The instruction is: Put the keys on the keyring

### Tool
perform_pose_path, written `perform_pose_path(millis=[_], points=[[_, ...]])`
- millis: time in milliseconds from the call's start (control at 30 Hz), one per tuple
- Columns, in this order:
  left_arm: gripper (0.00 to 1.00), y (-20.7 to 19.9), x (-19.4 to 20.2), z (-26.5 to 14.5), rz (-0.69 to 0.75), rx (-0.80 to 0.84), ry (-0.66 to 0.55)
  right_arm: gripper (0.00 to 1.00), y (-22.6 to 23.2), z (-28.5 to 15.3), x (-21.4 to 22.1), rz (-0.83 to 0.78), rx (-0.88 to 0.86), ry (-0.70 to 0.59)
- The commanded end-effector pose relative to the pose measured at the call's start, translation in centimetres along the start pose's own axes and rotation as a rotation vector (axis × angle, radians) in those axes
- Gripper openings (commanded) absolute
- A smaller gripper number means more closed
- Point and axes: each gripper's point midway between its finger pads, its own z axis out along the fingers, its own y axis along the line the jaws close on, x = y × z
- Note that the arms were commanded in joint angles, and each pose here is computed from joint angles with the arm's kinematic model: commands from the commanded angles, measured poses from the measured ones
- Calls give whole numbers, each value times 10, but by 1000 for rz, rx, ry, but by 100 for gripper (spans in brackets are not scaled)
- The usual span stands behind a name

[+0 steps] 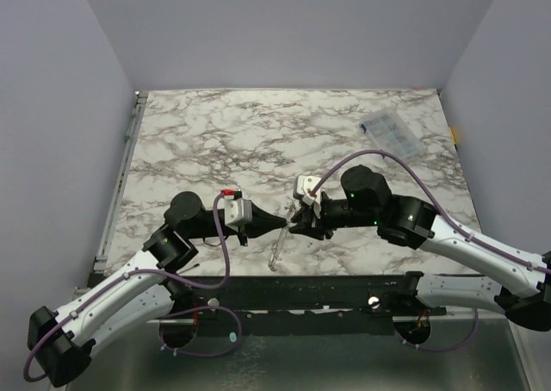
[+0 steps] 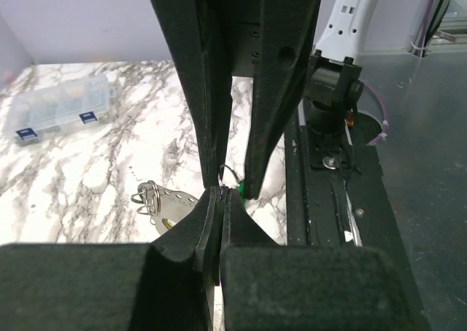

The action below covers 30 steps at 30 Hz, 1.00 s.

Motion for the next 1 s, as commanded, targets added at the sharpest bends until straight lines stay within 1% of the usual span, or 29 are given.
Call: perform_pose_path(millis=[0, 133, 467, 800, 967], points=[[0, 1, -19, -6, 31, -44, -70, 32, 2, -1, -5, 3, 12, -55], [0, -1, -26, -9, 40, -51, -100, 32, 5, -1, -4, 14, 3, -68], [0, -2, -25, -11, 39, -51, -104, 33, 4, -6, -27, -10, 4, -142], [0, -4, -24, -12, 39, -46, -105, 41, -3, -9, -33, -39, 34, -138], [0, -5, -24, -12, 40, -42, -105, 49, -8, -11, -37, -56, 58, -138]])
